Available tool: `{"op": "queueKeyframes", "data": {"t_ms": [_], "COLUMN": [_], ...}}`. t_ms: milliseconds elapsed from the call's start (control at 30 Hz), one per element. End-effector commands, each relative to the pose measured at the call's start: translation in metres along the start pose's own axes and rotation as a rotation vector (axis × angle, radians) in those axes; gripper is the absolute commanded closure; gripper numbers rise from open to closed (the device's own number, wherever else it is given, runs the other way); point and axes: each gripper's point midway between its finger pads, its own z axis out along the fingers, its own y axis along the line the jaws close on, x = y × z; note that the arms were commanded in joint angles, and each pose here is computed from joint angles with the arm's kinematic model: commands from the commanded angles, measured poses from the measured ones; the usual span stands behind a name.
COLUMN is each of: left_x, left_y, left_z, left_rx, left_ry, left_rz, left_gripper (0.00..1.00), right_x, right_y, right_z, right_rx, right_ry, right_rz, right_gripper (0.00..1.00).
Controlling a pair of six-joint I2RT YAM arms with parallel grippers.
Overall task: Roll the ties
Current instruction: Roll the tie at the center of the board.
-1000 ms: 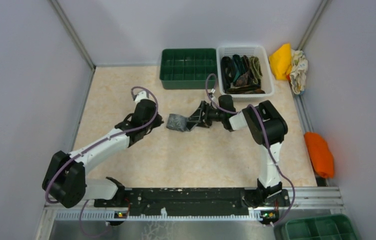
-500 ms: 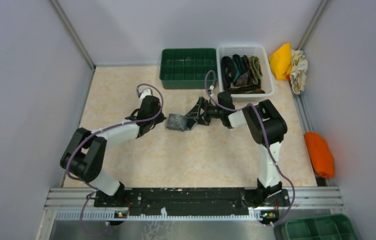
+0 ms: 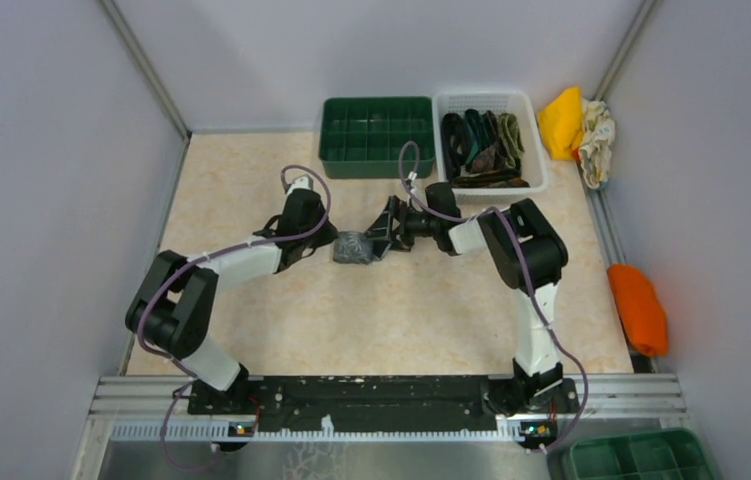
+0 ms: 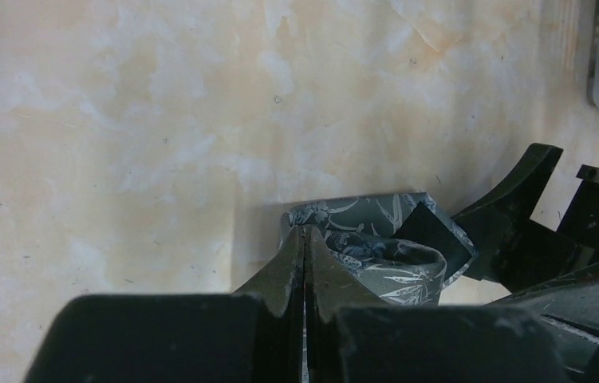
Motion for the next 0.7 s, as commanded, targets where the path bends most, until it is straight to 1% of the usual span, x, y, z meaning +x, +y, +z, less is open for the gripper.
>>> {"op": "queueKeyframes", "data": {"t_ms": [0,467,667], "left_x": [-0.001,0.009,0.01], "left_y": [-0.011,-0.023,-0.031], "left_z": [-0.011,-0.015,-0.021], "left_rx": [0.056,0.114,0.14], "left_ry": [0.006,0.062,0.068], "left_rz": [-0.034,-0.102,-0.106], "left_gripper": [1.0,1.0,1.0], "right_x": [0.017,0.033,0.041], "right_y": [-0.004,0.005,0.003], "right_z": [0.013,0.026,0.033], "right_rx": [0.019,0.065,0.105], "right_ry": [0.049,0.106,0.134], "right_rz": [-0.019,-0.074,-0.099], "right_gripper": [0.15,0.15,0.15]}}
